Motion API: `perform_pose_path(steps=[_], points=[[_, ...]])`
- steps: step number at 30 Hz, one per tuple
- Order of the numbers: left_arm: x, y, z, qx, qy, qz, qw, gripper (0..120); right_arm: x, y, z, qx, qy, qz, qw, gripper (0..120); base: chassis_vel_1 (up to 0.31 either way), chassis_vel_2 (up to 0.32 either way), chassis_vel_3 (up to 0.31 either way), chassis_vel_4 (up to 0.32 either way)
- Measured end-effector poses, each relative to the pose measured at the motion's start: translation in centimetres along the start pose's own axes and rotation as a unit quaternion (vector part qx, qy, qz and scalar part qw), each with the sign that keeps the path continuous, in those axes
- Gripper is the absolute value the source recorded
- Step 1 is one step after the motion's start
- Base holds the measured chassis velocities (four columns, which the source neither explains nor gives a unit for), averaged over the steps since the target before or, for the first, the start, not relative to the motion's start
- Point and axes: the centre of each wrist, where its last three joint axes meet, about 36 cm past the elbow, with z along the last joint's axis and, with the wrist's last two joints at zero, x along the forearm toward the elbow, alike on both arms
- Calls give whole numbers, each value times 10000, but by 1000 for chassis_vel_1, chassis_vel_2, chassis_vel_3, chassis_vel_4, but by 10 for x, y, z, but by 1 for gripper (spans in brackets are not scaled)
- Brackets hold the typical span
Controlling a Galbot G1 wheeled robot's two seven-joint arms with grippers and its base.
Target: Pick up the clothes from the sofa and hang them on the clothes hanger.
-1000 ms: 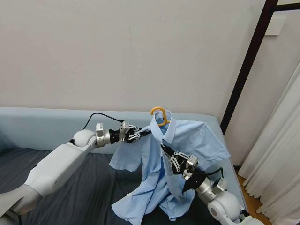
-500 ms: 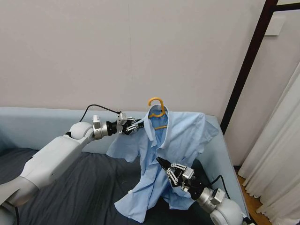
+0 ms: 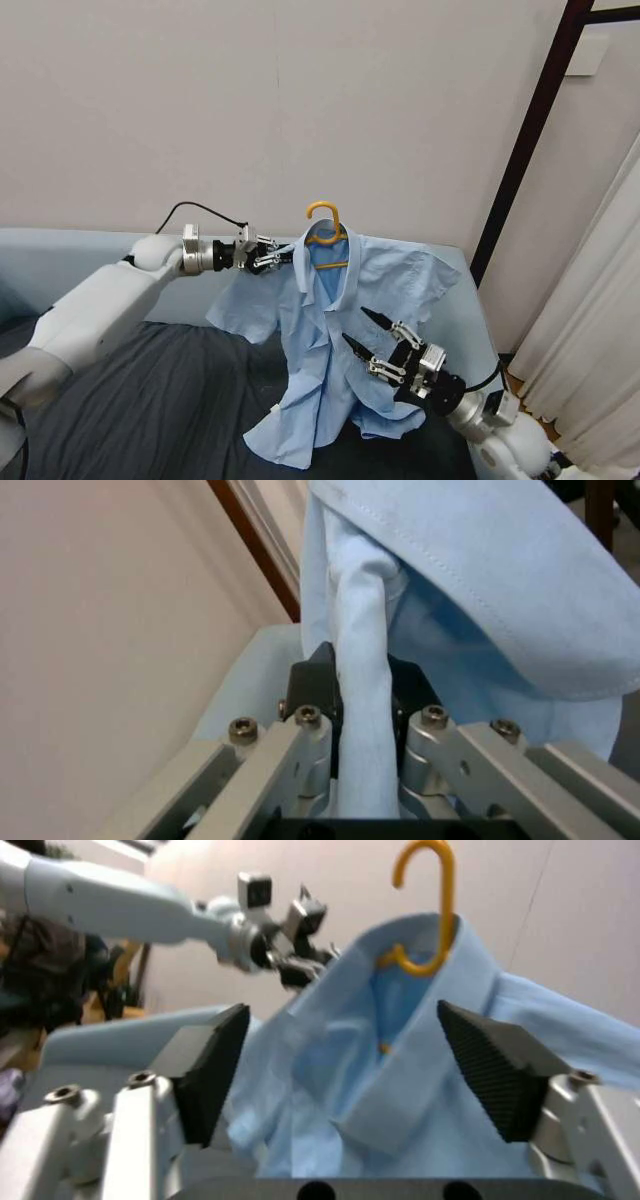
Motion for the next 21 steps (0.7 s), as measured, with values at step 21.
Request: perform_pose_path(steps=[21], points=[[-73, -23, 28, -225, 58, 1229, 9921, 8, 22, -96, -50, -901, 2402, -180, 9664, 100, 0, 0, 0, 0]])
